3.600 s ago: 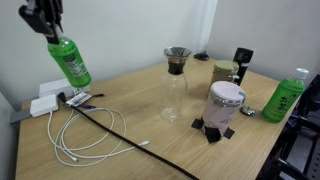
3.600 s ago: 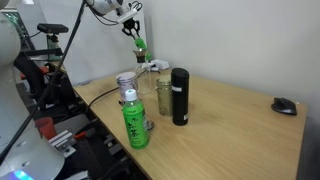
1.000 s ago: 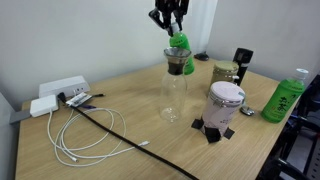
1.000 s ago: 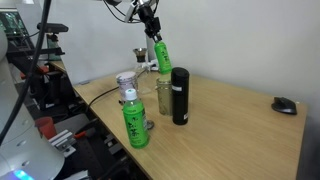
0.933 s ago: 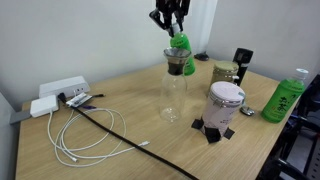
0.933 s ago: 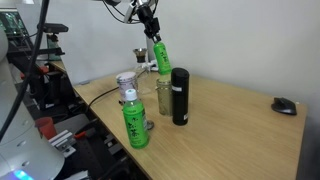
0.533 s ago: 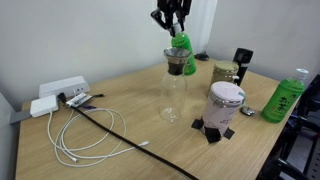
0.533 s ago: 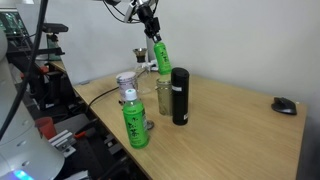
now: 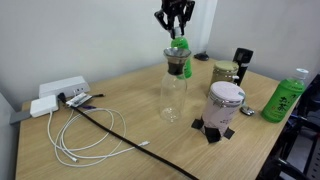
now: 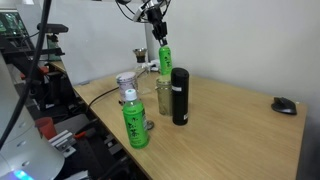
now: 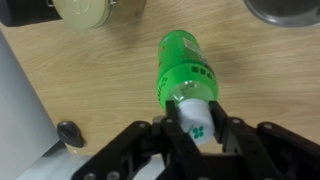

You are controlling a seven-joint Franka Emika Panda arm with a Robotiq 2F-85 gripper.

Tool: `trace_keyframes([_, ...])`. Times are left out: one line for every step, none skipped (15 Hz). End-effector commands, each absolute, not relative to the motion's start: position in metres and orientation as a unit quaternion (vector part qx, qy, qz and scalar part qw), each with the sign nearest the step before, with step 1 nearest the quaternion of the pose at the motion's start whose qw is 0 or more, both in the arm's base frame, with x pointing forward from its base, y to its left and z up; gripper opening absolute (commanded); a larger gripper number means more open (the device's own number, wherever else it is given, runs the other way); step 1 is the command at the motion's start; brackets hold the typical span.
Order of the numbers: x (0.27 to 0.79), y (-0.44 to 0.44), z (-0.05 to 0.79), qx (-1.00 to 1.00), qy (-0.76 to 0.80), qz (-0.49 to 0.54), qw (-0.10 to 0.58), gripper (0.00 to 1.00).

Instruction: Pick up the green bottle on the left and move it to the right.

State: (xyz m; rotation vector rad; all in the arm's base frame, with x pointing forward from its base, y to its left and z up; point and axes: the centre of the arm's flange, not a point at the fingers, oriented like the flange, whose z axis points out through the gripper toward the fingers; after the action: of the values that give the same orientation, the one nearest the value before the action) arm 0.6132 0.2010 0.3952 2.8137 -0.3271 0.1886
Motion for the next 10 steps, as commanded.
trace_keyframes([0.623, 0.177, 0.380, 0.988, -0.122, 0.077, 0.062, 0.11])
trace_keyframes([0.628, 0.170, 0.377, 0.987, -0.129, 0.079, 0.050, 0.11])
trace_keyframes([0.631, 0.164, 0.372, 0.987, -0.134, 0.081, 0.045, 0.11])
trace_keyframes([0.632, 0.158, 0.369, 0.986, -0.139, 0.080, 0.042, 0.11])
trace_keyframes([0.633, 0.155, 0.366, 0.985, -0.144, 0.080, 0.041, 0.11])
trace_keyframes([0.632, 0.151, 0.365, 0.985, -0.150, 0.079, 0.039, 0.11])
trace_keyframes([0.631, 0.148, 0.363, 0.984, -0.154, 0.078, 0.041, 0.11])
trace_keyframes([0.631, 0.145, 0.362, 0.984, -0.157, 0.077, 0.044, 0.11])
trace_keyframes([0.631, 0.142, 0.361, 0.983, -0.160, 0.076, 0.052, 0.11])
trace_keyframes([0.631, 0.138, 0.360, 0.982, -0.162, 0.075, 0.063, 0.11])
